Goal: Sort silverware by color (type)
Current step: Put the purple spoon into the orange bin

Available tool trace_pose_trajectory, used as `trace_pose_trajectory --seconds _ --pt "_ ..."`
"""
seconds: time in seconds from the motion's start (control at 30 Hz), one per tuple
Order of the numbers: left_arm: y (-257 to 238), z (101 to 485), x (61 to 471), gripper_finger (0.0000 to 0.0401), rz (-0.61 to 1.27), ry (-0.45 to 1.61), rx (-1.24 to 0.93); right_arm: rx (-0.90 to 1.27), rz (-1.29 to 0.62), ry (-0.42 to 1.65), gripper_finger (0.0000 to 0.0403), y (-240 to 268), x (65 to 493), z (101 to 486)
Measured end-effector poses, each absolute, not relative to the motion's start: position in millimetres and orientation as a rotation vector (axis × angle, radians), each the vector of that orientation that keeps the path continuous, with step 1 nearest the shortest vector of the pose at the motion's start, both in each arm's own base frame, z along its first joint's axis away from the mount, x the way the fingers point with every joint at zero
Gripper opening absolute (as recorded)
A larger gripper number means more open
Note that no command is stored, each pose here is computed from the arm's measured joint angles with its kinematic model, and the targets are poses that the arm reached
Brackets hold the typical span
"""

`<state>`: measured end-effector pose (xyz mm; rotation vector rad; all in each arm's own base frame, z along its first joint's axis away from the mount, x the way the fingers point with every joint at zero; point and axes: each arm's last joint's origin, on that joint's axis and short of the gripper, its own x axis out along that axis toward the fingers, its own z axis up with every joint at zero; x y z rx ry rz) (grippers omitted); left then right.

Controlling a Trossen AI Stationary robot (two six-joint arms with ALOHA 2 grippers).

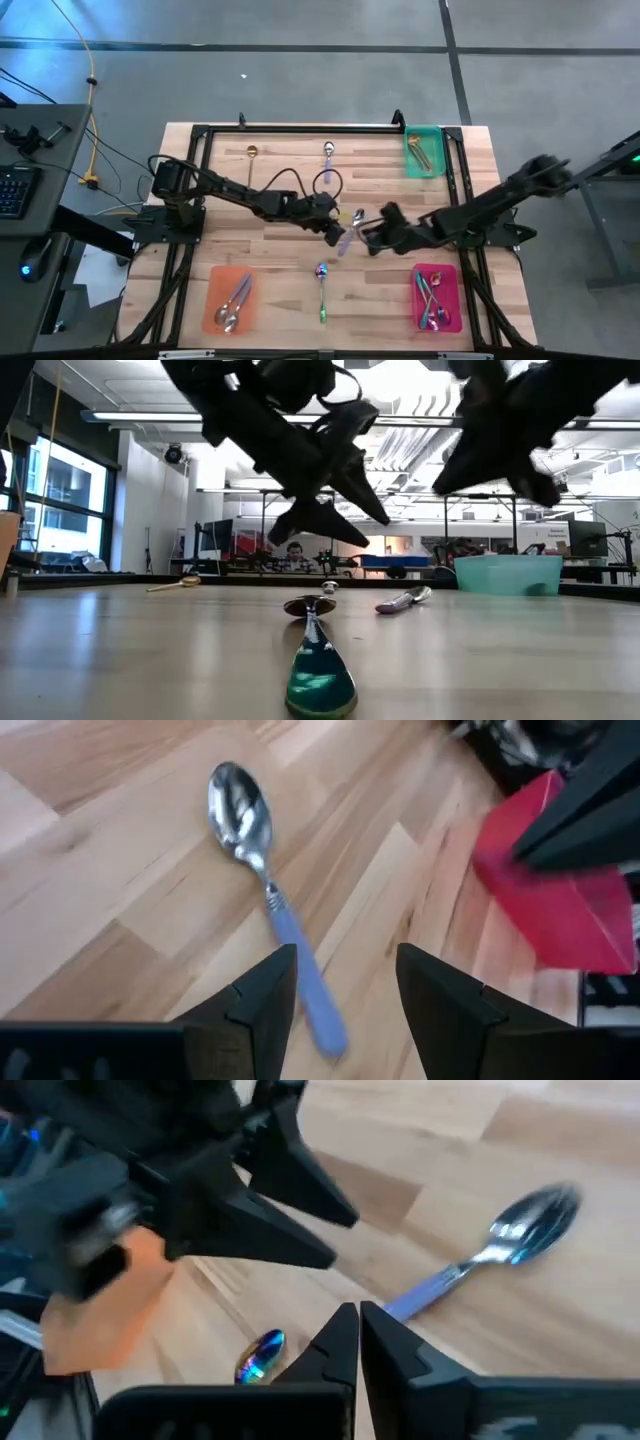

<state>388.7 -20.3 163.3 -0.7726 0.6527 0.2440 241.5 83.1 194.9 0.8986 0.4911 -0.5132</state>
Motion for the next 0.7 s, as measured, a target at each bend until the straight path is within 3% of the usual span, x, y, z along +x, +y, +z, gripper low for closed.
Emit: trace_pose_trajectory --seconds 0.37,0.7 --pt "-20.8 164.0 421.7 0.0169 0.278 0.703 -0.682 0.690 -0.509 0.486 0.0000 60.1 173.8 245.6" --pt "-15.7 154.5 441.2 0.0210 0.376 0.738 -0.686 0.632 -0.526 0.423 0.0000 45.9 155.2 260.2"
